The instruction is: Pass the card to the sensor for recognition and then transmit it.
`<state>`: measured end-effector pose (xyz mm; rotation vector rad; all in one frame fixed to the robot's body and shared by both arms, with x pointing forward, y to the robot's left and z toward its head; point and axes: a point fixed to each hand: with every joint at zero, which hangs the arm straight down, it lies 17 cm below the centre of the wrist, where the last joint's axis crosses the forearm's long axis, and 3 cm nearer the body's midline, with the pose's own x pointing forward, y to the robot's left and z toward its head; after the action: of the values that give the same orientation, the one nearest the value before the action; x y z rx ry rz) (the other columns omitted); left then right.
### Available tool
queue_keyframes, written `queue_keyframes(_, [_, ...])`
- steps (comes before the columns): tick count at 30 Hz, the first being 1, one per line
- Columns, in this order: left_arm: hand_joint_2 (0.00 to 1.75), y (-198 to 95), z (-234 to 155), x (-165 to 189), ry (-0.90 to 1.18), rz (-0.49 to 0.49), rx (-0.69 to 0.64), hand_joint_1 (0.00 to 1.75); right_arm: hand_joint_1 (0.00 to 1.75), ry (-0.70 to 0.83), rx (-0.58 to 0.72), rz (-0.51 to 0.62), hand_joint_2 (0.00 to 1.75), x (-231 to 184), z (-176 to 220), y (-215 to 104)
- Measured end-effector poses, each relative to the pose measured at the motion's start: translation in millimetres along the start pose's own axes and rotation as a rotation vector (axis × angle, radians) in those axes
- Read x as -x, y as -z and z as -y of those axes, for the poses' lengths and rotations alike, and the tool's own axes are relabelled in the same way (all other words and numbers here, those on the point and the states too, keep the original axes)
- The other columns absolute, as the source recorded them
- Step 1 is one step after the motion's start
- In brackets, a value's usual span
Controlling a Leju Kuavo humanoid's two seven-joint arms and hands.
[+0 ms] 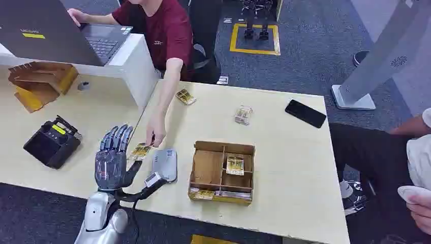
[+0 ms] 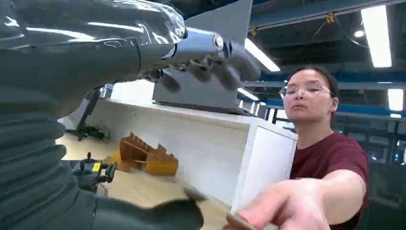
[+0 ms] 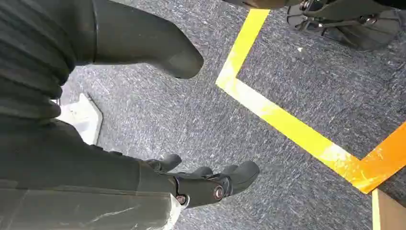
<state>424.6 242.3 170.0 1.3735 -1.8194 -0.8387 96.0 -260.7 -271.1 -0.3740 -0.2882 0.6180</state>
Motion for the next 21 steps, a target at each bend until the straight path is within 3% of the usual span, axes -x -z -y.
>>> queue_keyframes(21, [1.75, -3.1, 6.6, 5.2, -0.024, -0.02, 0.015, 1.75, 0.0, -0.002, 0.011, -0.001, 1.75, 0.7, 2.5, 0.5])
